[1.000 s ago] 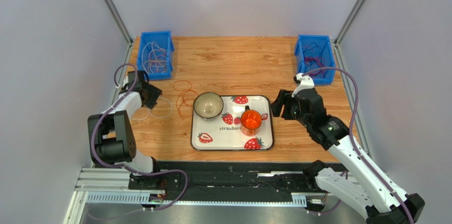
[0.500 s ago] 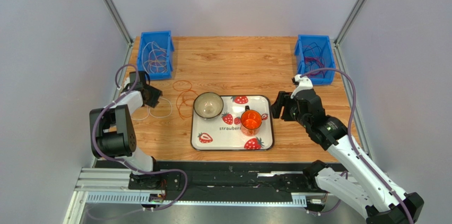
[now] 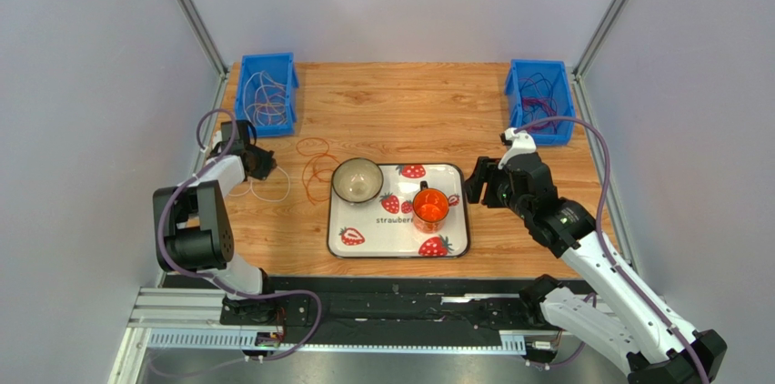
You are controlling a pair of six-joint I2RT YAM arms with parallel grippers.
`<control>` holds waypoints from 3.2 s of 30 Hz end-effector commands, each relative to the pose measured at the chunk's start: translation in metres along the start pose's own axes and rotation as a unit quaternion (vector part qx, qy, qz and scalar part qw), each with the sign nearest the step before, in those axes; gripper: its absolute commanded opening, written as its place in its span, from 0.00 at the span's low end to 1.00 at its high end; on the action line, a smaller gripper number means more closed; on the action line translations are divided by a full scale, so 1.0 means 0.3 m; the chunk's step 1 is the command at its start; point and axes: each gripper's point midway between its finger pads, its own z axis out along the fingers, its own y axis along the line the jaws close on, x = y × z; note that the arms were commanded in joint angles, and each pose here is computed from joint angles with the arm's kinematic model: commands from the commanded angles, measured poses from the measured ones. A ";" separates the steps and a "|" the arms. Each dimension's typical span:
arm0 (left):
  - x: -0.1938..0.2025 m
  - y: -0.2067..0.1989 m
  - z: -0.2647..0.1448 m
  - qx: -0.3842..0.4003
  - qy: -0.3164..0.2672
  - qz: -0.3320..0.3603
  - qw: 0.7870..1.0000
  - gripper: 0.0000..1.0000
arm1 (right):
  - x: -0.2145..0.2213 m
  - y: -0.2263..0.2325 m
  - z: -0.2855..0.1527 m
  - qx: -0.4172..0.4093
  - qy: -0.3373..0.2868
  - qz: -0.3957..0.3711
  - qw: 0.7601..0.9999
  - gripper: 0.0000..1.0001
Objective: Untangle the cables
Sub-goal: Pick up the cable at the center of the board, then place the cable in the bin.
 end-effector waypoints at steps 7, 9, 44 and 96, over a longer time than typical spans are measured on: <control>-0.147 -0.234 -0.356 0.130 -0.080 0.059 0.986 0.00 | -0.050 0.029 -0.019 -0.016 -0.022 0.001 1.000 0.64; -0.154 -0.240 -0.405 0.134 -0.085 0.075 0.984 0.00 | -0.054 0.038 -0.026 -0.022 -0.024 0.005 0.999 0.64; -0.252 -0.808 -0.761 0.415 -0.062 0.216 0.882 0.00 | 0.026 0.057 -0.069 -0.063 0.013 -0.012 0.998 0.63; -0.437 -0.720 -0.062 0.271 -0.017 0.285 0.919 0.21 | 0.097 0.092 -0.022 -0.091 0.070 -0.022 0.993 0.62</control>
